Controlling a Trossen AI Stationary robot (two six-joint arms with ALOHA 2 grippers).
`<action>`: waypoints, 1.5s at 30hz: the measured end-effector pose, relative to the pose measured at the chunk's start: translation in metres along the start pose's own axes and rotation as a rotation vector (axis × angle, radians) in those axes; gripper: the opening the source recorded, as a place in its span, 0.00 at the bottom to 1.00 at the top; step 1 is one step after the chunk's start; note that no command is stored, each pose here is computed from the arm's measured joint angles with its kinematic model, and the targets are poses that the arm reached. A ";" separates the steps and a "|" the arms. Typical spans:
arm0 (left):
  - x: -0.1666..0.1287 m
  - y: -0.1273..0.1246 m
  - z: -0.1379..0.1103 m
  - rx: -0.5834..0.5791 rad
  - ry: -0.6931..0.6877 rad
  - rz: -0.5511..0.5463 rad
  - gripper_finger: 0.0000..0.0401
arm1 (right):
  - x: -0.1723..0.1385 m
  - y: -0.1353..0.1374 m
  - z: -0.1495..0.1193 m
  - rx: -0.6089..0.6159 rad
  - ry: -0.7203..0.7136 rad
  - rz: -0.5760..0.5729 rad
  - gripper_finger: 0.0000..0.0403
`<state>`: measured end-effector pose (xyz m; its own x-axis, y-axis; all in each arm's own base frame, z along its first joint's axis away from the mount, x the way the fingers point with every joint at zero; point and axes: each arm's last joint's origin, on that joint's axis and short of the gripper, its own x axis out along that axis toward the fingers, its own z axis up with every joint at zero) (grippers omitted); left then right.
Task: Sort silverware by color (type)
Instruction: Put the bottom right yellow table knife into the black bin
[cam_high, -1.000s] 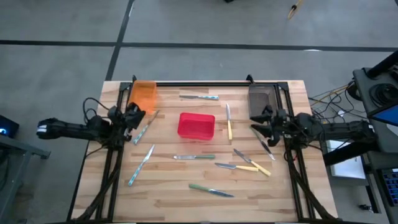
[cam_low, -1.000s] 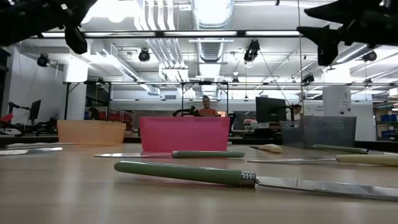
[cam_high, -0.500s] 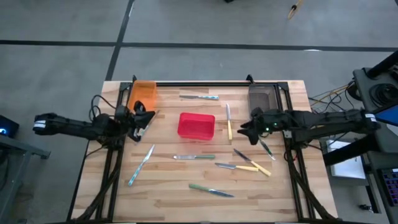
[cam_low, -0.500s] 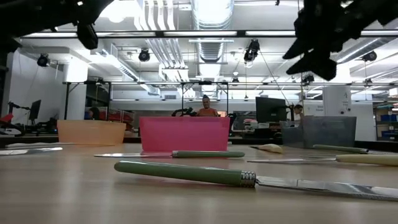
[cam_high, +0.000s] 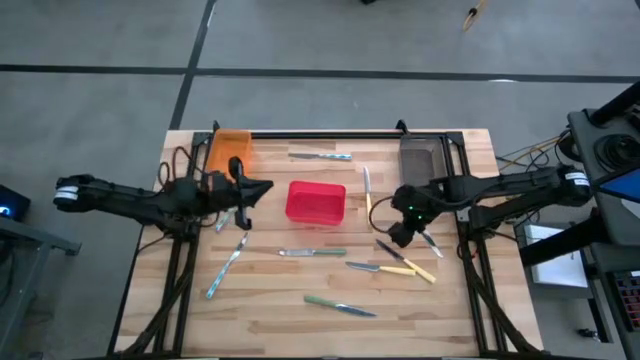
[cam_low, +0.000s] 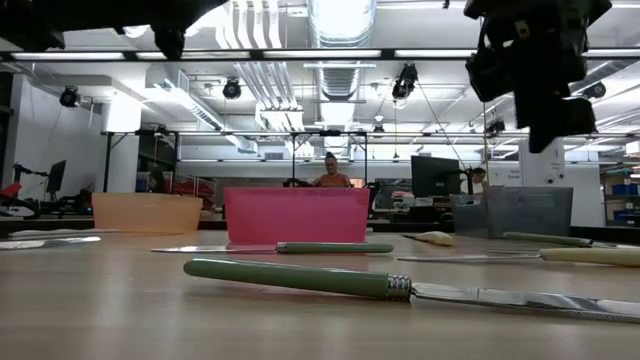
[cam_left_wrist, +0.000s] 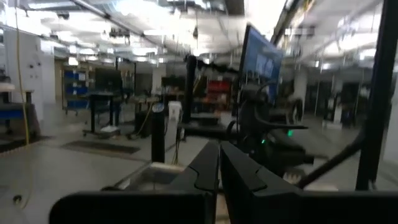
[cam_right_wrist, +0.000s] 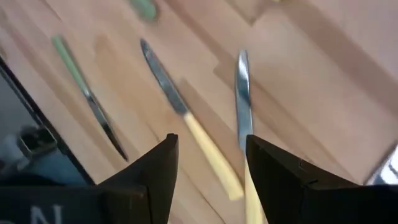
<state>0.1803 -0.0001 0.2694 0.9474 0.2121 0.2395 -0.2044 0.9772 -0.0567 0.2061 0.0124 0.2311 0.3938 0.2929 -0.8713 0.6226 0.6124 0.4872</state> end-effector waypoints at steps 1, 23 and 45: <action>0.003 -0.001 -0.001 0.006 0.023 0.000 0.00 | 0.004 0.000 -0.002 0.000 0.025 -0.022 0.44; 0.056 -0.015 -0.017 0.092 0.251 -0.008 0.00 | 0.060 0.008 -0.013 -0.013 0.210 -0.195 0.44; 0.055 -0.015 -0.018 0.096 0.252 -0.008 0.00 | 0.088 0.009 -0.025 -0.042 0.199 -0.362 0.44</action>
<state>0.2401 -0.0029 0.2662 0.9781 0.2079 -0.0102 -0.2074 0.9775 0.0390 0.2294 0.0616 0.1570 0.0134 0.1870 -0.9823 0.6669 0.7303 0.1481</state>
